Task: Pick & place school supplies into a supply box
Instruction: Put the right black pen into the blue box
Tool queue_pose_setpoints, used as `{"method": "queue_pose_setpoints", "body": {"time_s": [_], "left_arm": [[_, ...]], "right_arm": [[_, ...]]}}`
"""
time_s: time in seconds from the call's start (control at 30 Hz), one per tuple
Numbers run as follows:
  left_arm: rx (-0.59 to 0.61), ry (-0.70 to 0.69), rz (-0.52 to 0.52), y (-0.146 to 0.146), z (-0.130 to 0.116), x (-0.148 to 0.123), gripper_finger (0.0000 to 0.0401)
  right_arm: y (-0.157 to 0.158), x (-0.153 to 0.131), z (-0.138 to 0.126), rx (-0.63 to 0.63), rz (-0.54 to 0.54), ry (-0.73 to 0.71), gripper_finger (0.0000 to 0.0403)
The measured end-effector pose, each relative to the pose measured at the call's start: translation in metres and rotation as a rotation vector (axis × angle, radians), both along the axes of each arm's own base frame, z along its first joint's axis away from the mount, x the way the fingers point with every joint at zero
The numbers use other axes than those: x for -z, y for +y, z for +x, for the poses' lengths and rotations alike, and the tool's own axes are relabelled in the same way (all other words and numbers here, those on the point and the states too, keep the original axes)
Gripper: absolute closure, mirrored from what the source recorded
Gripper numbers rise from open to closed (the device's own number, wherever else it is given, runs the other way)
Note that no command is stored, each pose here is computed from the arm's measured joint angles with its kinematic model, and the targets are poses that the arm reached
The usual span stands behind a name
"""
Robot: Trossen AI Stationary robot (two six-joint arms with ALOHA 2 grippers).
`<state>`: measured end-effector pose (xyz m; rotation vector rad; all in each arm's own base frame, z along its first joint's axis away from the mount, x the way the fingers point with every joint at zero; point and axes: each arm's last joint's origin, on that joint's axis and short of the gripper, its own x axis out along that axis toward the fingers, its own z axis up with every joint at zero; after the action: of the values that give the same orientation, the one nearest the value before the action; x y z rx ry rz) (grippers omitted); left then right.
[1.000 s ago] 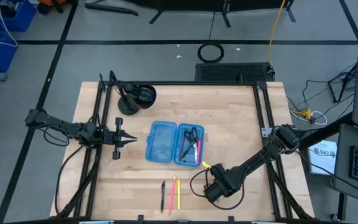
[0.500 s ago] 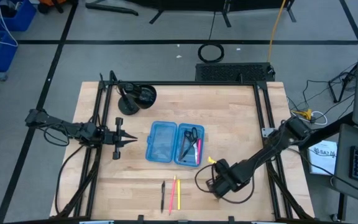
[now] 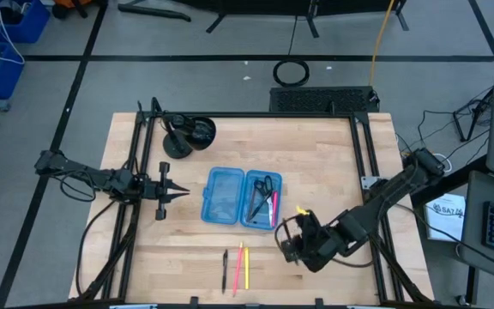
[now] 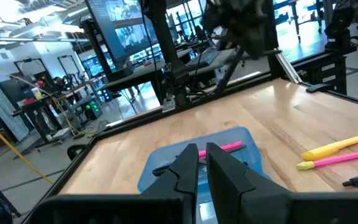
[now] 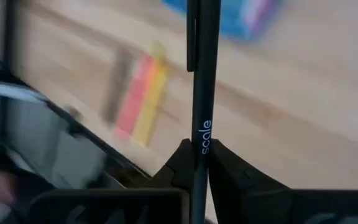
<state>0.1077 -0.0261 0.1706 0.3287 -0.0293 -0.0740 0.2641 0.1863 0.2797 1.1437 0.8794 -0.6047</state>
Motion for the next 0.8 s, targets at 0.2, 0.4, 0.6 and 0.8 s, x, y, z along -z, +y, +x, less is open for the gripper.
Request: {"method": "queue_pose_setpoints", "body": {"time_s": [0.2, 0.4, 0.6, 0.8], "left_arm": [[-0.001, -0.001, 0.0, 0.0, 0.0, 0.0, 0.0364], [-0.001, -0.008, -0.004, 0.0, 0.0, -0.001, 0.0364], [0.0, -0.006, -0.023, 0.0, 0.0, -0.001, 0.0364], [0.0, -0.006, -0.031, 0.0, 0.0, -0.001, 0.0364]], "right_arm": [[-0.021, -0.026, 0.022, 0.106, -0.134, -0.319, 0.0384], [-0.06, -0.031, 0.051, 0.098, -0.189, -0.365, 0.0383], [-0.106, -0.028, 0.067, 0.06, -0.227, -0.307, 0.0383], [-0.14, -0.012, 0.07, 0.094, -0.179, -0.231, 0.0383]]}}
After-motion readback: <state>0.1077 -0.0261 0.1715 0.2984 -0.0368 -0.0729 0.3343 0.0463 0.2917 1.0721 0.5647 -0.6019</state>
